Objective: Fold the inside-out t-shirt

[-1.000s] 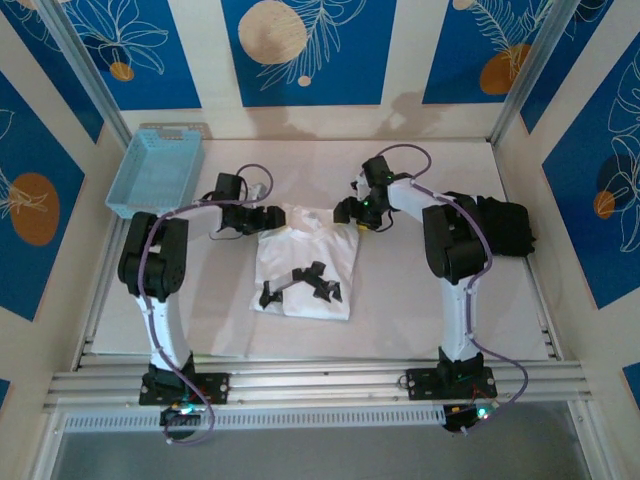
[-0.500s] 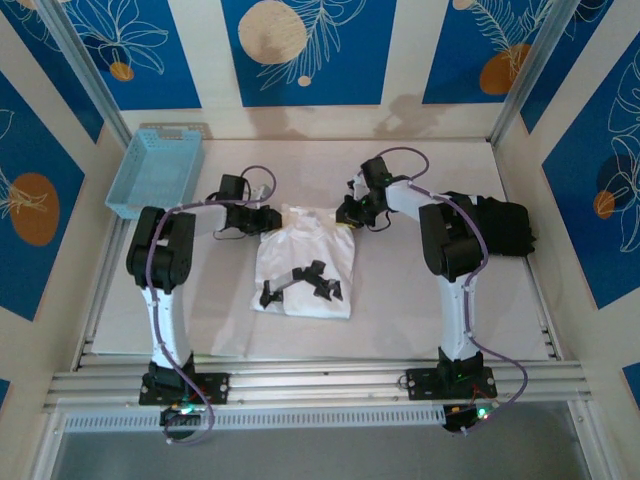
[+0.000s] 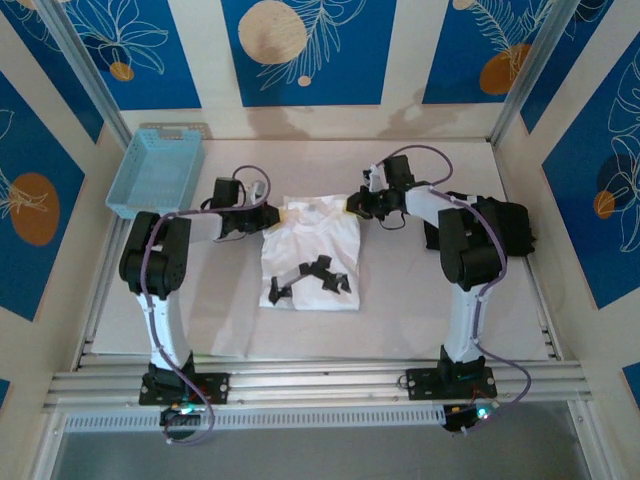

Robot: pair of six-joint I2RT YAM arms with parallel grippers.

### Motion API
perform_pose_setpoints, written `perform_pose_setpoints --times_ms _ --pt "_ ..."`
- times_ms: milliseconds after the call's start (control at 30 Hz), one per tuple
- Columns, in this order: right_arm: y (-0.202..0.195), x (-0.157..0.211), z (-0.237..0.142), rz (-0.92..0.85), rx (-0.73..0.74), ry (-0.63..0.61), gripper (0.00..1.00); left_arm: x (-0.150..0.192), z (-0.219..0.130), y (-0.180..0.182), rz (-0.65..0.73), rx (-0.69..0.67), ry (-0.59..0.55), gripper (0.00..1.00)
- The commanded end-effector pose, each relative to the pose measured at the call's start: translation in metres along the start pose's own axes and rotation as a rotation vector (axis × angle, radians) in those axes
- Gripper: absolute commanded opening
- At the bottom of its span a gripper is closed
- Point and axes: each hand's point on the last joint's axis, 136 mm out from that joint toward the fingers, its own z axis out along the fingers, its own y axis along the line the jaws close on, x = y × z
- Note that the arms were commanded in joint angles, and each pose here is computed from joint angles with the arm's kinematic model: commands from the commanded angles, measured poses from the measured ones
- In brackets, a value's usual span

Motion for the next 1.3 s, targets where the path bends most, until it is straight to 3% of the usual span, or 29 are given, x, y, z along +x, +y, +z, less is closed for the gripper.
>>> perform_pose_setpoints --times_ms 0,333,467,600,767,933,1033,1267 --pt "0.037 -0.041 -0.029 -0.055 -0.097 -0.100 0.00 -0.059 -0.019 -0.038 0.090 0.059 -0.139 0.00" --pt "0.139 -0.147 -0.120 -0.272 -0.172 -0.344 0.00 -0.190 -0.077 -0.146 0.301 0.116 -0.393 0.00" --pt "0.172 -0.145 -0.146 -0.371 -0.202 -0.385 0.00 -0.195 -0.100 -0.177 0.365 0.173 -0.436 0.00" --pt "0.171 -0.104 -0.136 -0.413 -0.219 -0.332 0.00 -0.157 -0.104 -0.176 0.388 0.200 -0.412 0.00" --pt "0.137 -0.029 -0.105 -0.342 -0.220 -0.209 0.00 -0.068 -0.092 -0.136 0.345 0.193 -0.340 0.00" --pt "0.112 0.059 -0.087 -0.276 -0.176 -0.085 0.00 0.019 -0.108 -0.112 0.254 0.200 -0.295 0.00" --pt "0.100 0.094 -0.078 -0.228 -0.138 -0.029 0.00 0.056 -0.120 -0.104 0.215 0.189 -0.264 0.00" --pt "0.075 0.109 -0.053 -0.142 -0.049 0.055 0.00 0.092 -0.118 -0.048 0.147 -0.044 -0.196 0.00"
